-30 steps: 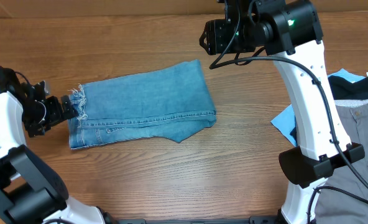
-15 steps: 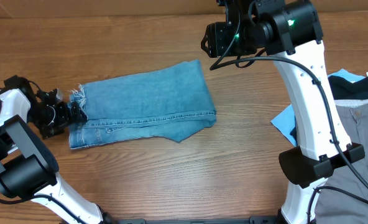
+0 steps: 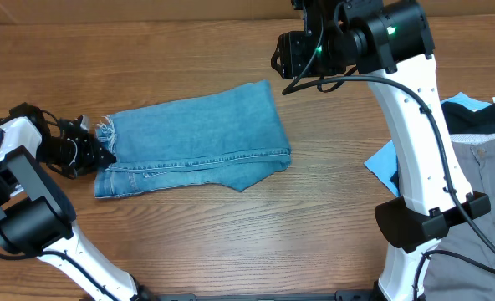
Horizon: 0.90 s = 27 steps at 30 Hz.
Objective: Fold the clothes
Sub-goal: 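Lift the left edge and fold it rightward over the jeans with the left gripper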
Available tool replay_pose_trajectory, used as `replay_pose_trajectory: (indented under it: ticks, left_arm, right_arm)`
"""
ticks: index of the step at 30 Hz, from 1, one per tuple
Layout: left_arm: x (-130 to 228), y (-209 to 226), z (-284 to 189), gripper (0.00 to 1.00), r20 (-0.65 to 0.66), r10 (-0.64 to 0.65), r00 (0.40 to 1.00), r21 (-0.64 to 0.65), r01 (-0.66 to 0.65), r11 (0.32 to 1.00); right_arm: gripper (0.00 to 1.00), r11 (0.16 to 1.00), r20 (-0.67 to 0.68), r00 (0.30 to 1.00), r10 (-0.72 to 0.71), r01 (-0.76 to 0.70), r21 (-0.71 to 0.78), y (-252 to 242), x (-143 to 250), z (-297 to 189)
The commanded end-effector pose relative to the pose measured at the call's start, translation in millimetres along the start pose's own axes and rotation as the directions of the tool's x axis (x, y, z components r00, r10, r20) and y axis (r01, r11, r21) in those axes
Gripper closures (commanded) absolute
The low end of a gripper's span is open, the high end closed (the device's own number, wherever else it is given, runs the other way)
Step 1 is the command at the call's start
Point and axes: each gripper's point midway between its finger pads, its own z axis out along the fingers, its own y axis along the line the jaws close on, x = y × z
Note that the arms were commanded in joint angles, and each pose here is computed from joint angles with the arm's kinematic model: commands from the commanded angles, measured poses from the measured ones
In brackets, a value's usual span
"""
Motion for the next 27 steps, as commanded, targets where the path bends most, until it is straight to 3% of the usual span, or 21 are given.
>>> replay_pose_trajectory:
  ticks: [1,3,6,10,17,22,27]
  left_arm:
    - [27,10,32,0.90,-0.153,-0.046,0.987,-0.003,0.046,0.999]
    - [22,9,18,0.96,-0.157,-0.061,0.986,-0.005,0.060,0.998]
    - [14,9,-20,0.96,-0.166,-0.109,0.980,-0.045,0.103,0.994]
    - [-8,-10,-107,0.96,-0.061,-0.127,0.990,-0.101,0.121,0.988]
    - [-22,-74,-214,0.96,0.180,0.033,0.983,-0.217,0.007,0.976]
    - [-16,-115,-216,0.96,0.187,0.100,0.977,-0.278,-0.044,0.959]
    - [-14,-156,-173,0.96,0.084,0.166,0.983,-0.318,-0.131,0.939]
  right_arm:
    - [0.47,1.000,0.053,0.998,-0.017,0.018,-0.005,4,-5,-19]
    - [0.47,1.000,0.056,0.998,-0.018,0.019,-0.006,5,-5,-21]
    - [0.47,1.000,0.065,0.998,-0.021,0.022,-0.009,6,-5,-25]
    - [0.47,0.999,0.092,0.995,-0.028,0.029,-0.015,10,-6,-37]
    - [0.47,1.000,0.130,0.991,-0.012,0.016,-0.026,14,-7,-53]
    - [0.47,0.999,0.150,0.989,-0.015,0.020,-0.031,17,-7,-63]
    - [0.47,0.999,0.169,0.986,-0.010,0.015,-0.029,14,-6,-74]
